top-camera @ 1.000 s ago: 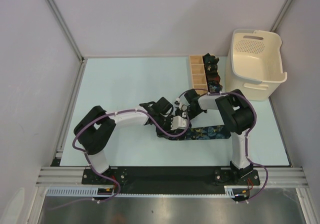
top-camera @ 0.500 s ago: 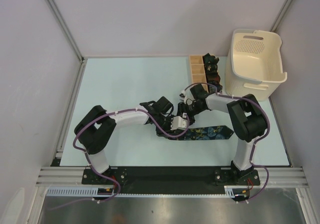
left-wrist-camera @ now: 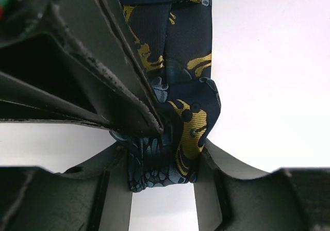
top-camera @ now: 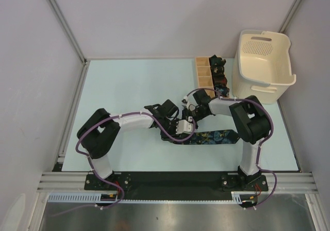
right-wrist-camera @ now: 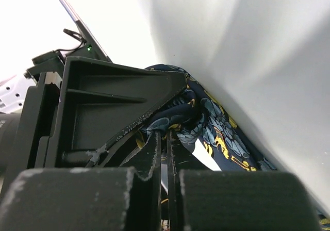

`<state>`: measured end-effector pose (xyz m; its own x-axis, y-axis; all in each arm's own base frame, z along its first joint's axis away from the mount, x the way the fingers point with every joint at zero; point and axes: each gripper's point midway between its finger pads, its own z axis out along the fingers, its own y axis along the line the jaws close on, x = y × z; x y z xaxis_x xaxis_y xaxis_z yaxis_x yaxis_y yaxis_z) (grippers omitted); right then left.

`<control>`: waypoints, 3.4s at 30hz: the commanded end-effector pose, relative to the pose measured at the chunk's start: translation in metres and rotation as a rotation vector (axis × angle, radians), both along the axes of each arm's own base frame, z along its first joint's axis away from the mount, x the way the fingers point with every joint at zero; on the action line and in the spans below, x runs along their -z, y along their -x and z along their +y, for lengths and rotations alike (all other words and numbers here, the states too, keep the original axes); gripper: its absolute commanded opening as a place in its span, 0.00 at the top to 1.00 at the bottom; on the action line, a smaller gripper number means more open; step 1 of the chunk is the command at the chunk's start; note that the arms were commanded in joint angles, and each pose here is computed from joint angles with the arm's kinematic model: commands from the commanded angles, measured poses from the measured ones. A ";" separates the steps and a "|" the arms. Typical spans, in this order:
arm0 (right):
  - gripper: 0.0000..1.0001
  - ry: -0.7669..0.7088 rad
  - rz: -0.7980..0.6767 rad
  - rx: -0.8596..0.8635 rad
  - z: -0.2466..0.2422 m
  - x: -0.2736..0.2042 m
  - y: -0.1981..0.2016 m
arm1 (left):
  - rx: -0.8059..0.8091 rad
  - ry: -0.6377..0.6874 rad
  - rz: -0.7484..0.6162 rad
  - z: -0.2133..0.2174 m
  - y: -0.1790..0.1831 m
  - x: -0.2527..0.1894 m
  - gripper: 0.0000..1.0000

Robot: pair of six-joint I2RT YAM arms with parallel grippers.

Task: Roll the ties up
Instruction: Roll the tie at the center of the board.

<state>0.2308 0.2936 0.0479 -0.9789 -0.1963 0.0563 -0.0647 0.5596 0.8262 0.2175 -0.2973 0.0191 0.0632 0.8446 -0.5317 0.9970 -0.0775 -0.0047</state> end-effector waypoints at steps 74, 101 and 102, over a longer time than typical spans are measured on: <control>1.00 0.382 0.062 -0.030 -0.121 0.070 0.019 | -0.085 0.292 -0.020 -0.094 -0.007 -0.044 0.04; 0.94 0.131 0.007 0.021 -0.075 0.022 -0.007 | 0.229 0.114 0.076 -0.061 0.048 0.000 0.60; 0.92 0.120 0.000 0.027 -0.074 0.018 -0.010 | 0.232 0.102 0.085 -0.058 0.050 0.002 0.61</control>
